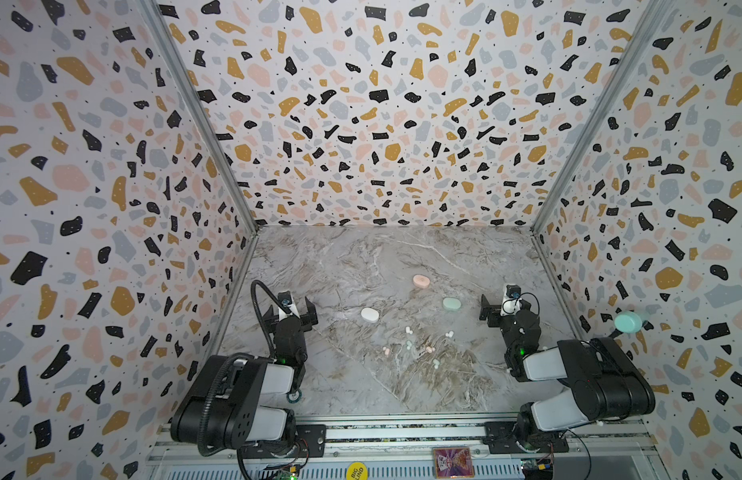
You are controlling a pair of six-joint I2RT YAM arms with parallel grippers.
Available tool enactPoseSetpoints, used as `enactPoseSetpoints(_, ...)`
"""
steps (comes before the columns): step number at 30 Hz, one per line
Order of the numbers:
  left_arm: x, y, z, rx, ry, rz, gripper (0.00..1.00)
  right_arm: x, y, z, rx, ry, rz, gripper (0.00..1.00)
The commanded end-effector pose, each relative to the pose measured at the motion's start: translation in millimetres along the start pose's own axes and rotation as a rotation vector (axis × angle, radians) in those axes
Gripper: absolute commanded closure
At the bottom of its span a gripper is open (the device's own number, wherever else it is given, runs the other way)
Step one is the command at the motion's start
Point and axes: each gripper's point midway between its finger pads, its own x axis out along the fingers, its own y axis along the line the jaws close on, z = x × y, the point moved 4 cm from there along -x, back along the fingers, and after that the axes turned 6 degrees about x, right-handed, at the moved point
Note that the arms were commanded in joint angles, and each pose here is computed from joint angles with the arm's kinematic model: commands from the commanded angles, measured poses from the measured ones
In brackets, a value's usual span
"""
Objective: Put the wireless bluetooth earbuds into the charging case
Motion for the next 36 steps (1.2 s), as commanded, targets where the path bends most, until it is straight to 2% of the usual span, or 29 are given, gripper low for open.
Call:
enactPoseSetpoints(1, 4.4, 1.2, 19.9, -0.022, -0.071, 0.024, 0.00, 4.8, -1.4, 14.6, -0.004, -0.049, -0.011, 0.01)
enactPoseSetpoints(10, 3.4, 1.3, 20.5, -0.022, -0.075, 0.022, 0.00, 4.3, -1.0, 14.4, -0.003, -0.049, -0.006, 0.01)
enactPoseSetpoints(12, 2.8, 2.0, 28.0, -0.028, -0.096, 0.022, 0.00, 4.3, -1.1, 21.6, -0.004, -0.057, -0.017, 0.01)
enactPoseSetpoints(13, 6.3, -0.1, 32.4, -0.013, -0.070, 0.013, 0.00, 7.1, 0.9, 26.9, -0.013, -0.039, -0.015, 0.01)
enactPoseSetpoints(15, 12.7, -2.8, 41.7, 0.016, -0.014, 0.002, 0.00, 14.3, 1.6, 33.0, -0.002, 0.029, -0.036, 0.01)
enactPoseSetpoints(18, 9.5, -8.5, 57.9, 0.014, -0.031, -0.048, 0.00, 20.4, 8.1, 36.3, 0.042, 0.141, -0.033, 0.01)
enactPoseSetpoints(23, 2.7, -29.8, 85.9, 0.032, -0.014, -0.135, 0.00, 22.6, 30.3, 37.4, 0.042, 0.352, -0.044, 0.01)
enactPoseSetpoints(27, -4.2, -52.3, 92.1, 0.048, 0.019, -0.218, 0.00, 20.8, 59.5, 35.1, 0.059, 0.542, 0.012, 0.00)
enactPoseSetpoints(29, -7.4, -61.0, 94.1, 0.022, 0.024, -0.262, 0.00, 19.0, 71.5, 33.8, 0.079, 0.617, 0.019, 0.00)
enactPoseSetpoints(33, -12.5, -82.5, 104.2, -0.060, 0.006, -0.401, 0.00, 19.5, 97.1, 26.8, 0.200, 0.775, 0.082, 0.04)
enactPoseSetpoints(36, -10.1, -100.0, 109.3, -0.093, 0.027, -0.497, 0.00, 24.0, 106.0, 14.3, 0.250, 0.900, 0.040, 0.08)
